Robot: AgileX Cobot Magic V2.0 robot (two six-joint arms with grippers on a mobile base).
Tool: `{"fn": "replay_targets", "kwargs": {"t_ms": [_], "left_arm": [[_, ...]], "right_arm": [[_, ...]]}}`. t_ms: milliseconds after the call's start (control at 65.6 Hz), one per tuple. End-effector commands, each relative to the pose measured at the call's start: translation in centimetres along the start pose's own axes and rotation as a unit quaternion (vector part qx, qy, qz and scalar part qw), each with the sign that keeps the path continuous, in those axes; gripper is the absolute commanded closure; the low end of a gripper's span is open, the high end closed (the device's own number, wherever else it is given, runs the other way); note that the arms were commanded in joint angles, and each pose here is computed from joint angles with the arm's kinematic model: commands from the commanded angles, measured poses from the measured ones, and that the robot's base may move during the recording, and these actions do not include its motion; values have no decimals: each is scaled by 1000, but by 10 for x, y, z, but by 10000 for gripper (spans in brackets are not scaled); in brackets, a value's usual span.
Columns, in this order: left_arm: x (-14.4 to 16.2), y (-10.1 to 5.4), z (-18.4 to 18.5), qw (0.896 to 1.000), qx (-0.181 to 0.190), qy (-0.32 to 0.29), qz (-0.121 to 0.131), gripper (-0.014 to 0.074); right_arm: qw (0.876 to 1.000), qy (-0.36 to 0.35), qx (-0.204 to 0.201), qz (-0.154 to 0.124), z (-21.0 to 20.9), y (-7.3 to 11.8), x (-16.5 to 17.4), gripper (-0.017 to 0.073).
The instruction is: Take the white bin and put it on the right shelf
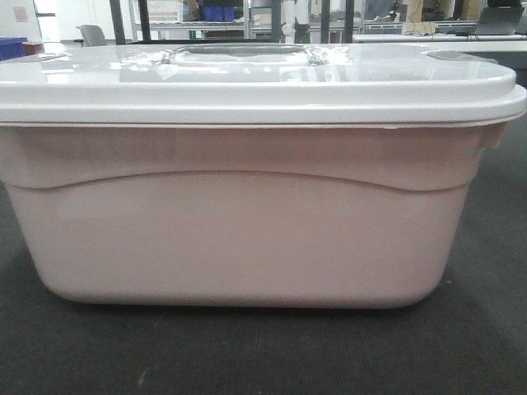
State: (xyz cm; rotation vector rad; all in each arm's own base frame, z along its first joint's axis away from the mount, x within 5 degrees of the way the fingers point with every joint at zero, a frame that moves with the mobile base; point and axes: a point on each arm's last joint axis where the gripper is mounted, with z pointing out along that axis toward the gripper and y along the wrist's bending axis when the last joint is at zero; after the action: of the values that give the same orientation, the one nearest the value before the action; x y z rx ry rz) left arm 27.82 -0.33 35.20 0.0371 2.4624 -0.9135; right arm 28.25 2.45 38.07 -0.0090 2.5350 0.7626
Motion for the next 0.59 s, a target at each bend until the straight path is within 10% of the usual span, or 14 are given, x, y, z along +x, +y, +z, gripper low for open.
{"fn": "replay_targets", "kwargs": {"t_ms": [0, 229, 579], "left_arm": [[-12, 0, -8, 998, 50, -30, -2, 155], [-9, 12, 7, 996, 83, 8, 12, 155], [7, 18, 23, 990, 138, 11, -20, 155]], "right_arm": [[997, -27, -76, 4, -7, 1, -13, -38], [993, 16, -111, 45, 8, -41, -10, -38], [982, 32, -176, 55, 31, -45, 16, -38]]}}
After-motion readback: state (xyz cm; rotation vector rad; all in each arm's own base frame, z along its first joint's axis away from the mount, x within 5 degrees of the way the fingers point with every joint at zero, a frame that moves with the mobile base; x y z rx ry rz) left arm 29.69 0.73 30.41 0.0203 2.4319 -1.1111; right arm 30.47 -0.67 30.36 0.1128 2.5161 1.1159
